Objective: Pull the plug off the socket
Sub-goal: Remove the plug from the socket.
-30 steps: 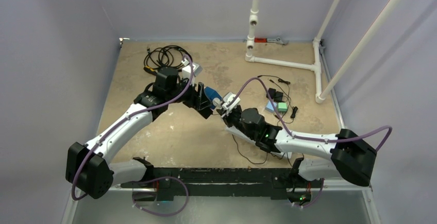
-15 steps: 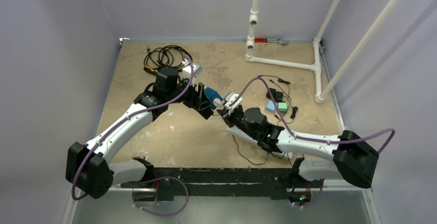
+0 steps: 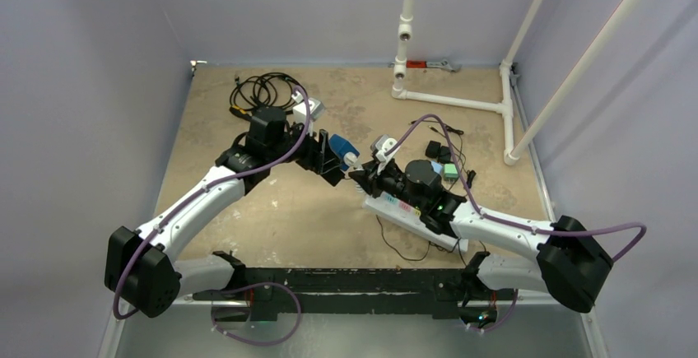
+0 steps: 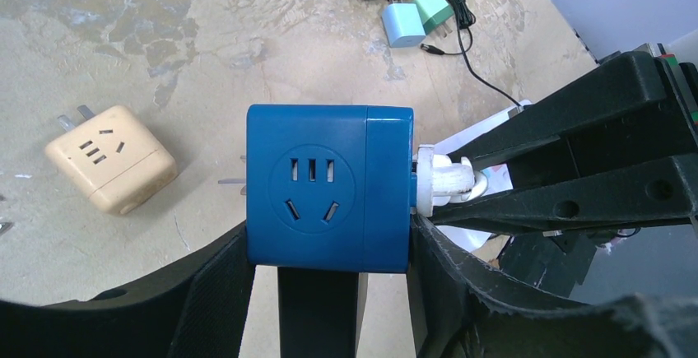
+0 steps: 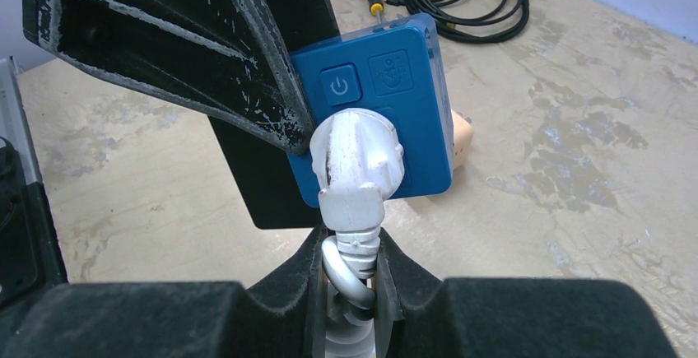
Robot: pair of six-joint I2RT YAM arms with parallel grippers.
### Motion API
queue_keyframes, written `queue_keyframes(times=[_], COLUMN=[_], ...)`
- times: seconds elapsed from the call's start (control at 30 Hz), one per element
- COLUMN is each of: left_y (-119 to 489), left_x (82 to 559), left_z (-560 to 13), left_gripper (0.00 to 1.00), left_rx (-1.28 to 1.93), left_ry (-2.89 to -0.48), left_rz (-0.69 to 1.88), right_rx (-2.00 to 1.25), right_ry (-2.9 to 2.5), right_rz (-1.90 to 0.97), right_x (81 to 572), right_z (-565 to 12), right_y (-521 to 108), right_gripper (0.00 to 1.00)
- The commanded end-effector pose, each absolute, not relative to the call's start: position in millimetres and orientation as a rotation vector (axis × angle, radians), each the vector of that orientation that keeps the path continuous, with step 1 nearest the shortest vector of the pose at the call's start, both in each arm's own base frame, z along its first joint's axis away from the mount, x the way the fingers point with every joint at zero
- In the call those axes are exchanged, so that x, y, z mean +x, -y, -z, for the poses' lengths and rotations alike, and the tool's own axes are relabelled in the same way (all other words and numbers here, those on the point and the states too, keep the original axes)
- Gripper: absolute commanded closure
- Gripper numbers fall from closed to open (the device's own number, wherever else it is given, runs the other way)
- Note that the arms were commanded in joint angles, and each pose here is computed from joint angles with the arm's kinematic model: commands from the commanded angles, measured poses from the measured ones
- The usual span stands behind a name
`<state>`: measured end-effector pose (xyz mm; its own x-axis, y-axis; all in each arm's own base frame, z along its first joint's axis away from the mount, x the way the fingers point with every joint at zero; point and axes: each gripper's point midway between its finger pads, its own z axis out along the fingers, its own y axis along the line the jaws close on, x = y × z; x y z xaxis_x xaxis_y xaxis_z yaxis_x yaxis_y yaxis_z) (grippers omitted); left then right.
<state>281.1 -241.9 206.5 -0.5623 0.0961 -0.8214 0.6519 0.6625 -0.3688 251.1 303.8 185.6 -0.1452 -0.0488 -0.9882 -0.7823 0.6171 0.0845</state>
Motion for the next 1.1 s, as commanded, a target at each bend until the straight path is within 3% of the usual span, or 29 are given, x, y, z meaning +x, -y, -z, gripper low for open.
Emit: queue_keyframes(times=[0.0, 0.4, 1.07], left_y=[174, 165, 168], left_x=[326, 332, 329], left_z=[-180, -177, -187], left_gripper=[1.00, 1.00, 1.00], left_rx=[0.393, 0.332, 0.375], left_ry=[-2.135, -2.157, -2.113], left_rz=[0.417, 0.430, 0.465], right_rx=[-0.607, -0.673, -0.605], right_ry=[-1.439, -1.434, -1.447], right_rz=[-0.743, -0.597, -0.676], right_x=[261, 246, 252], right_z=[-245, -240, -242], right_y=[-300, -321, -311], right_gripper=[1.00, 1.00, 1.00])
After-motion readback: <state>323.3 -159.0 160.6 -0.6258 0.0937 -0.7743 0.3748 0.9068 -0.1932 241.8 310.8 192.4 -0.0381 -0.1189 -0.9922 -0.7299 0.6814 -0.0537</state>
